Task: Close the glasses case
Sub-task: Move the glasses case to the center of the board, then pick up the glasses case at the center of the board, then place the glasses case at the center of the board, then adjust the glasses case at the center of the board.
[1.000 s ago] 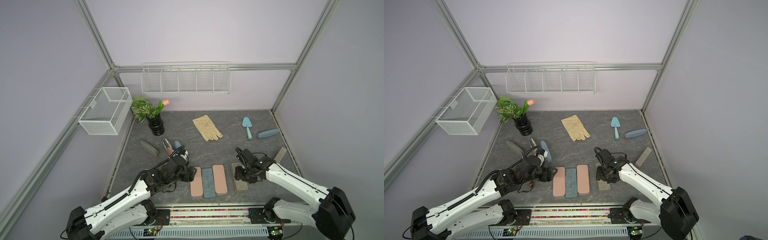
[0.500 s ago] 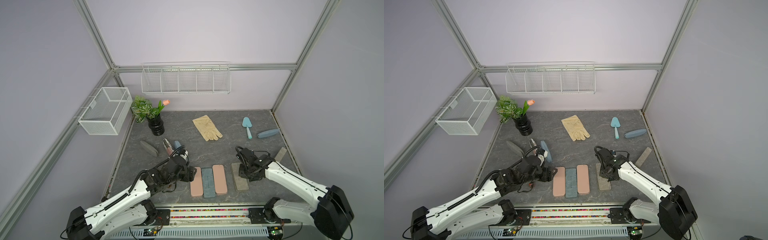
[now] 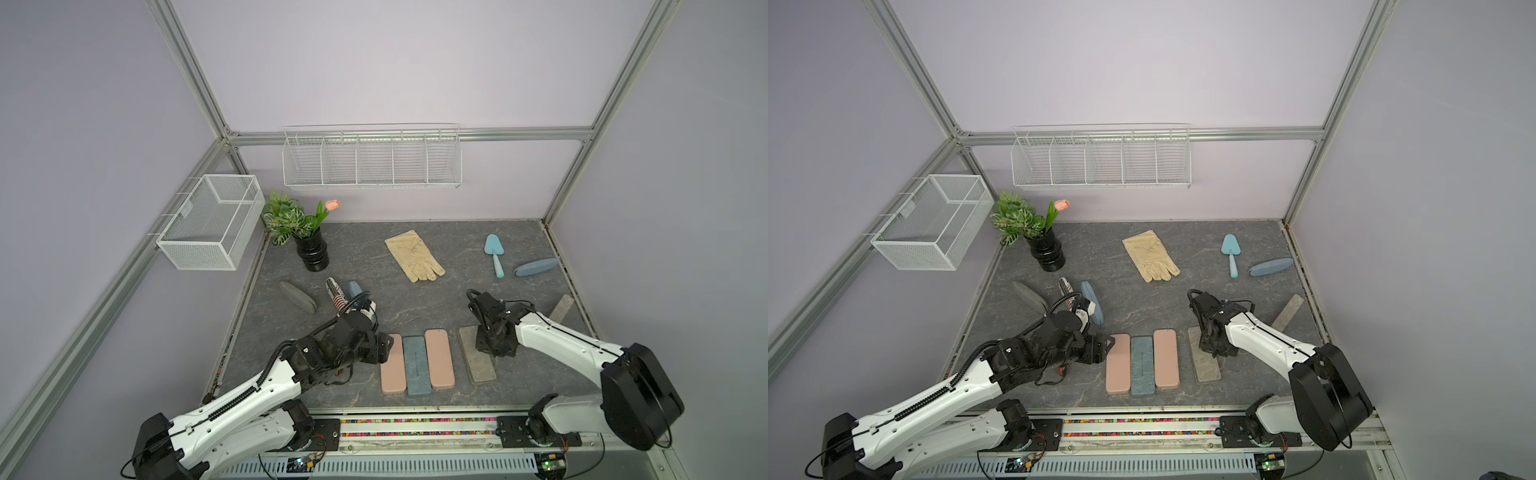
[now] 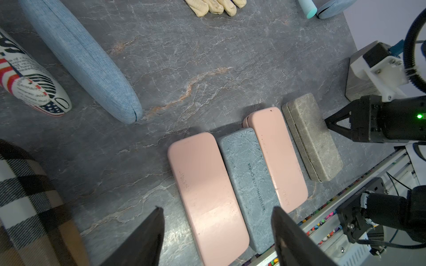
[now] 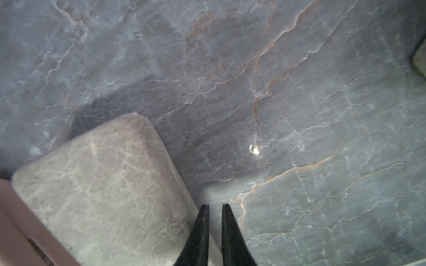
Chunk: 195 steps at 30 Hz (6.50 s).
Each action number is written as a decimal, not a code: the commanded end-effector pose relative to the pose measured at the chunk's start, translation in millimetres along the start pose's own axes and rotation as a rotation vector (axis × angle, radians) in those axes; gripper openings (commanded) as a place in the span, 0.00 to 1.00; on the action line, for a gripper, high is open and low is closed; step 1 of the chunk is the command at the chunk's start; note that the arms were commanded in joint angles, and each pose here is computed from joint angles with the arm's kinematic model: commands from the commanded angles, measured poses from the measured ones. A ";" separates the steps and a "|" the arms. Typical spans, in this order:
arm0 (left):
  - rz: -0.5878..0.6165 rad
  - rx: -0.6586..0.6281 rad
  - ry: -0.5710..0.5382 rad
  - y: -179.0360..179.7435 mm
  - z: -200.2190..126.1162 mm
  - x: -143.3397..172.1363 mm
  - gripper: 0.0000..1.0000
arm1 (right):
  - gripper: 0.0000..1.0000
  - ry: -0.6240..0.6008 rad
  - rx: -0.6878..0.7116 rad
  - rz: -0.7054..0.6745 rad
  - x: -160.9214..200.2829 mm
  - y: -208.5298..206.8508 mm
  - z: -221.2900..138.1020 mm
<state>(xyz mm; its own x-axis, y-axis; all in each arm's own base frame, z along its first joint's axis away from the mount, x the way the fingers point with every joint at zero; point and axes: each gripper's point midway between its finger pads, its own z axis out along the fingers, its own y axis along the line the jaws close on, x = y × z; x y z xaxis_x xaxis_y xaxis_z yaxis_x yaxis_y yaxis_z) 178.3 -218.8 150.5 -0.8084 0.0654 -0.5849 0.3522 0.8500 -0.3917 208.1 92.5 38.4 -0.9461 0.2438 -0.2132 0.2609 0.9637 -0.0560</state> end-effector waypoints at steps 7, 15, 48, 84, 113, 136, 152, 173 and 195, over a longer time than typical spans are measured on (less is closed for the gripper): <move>0.010 -0.001 0.002 1.3 -1.0 2.3 0.74 | 0.18 0.038 -0.039 -0.020 20.8 17.3 -0.4; 0.009 0.000 0.005 1.4 -0.2 3.1 0.74 | 0.21 0.002 -0.058 0.050 25.9 24.7 -10.4; -0.019 -0.044 -0.045 11.0 -5.8 -3.8 0.76 | 0.87 -0.071 0.203 0.502 -160.1 -173.1 -57.2; -0.014 -0.025 -0.044 7.3 -8.0 -4.4 0.76 | 0.24 0.136 -0.041 0.201 -99.5 -77.4 -24.2; 0.001 -0.008 -0.014 3.6 -3.5 0.3 0.77 | 0.28 0.179 0.428 -0.243 1.1 -49.0 -28.8; 0.004 -0.031 0.006 6.5 2.1 2.8 0.77 | 0.63 0.033 0.144 -0.128 -10.6 -20.1 -58.2; 0.002 -0.063 0.000 11.9 2.4 1.5 0.77 | 0.18 0.077 0.039 0.039 -71.5 -41.6 -2.1; 0.000 -0.089 0.006 16.3 5.0 2.9 0.77 | 0.17 0.201 -0.042 -0.031 -87.3 -17.2 41.9; 0.003 -0.081 0.015 14.2 6.4 4.0 0.77 | 0.19 0.100 0.028 0.042 -67.2 -27.4 17.2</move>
<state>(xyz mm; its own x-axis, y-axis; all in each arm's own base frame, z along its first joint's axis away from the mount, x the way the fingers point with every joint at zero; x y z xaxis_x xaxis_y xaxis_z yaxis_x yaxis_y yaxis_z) 182.8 -210.8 138.3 -0.8173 0.0674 -0.5723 0.3124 0.8864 -0.3417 278.3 59.7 22.7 -0.9709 0.2277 -0.0744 0.2307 0.9724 -0.0355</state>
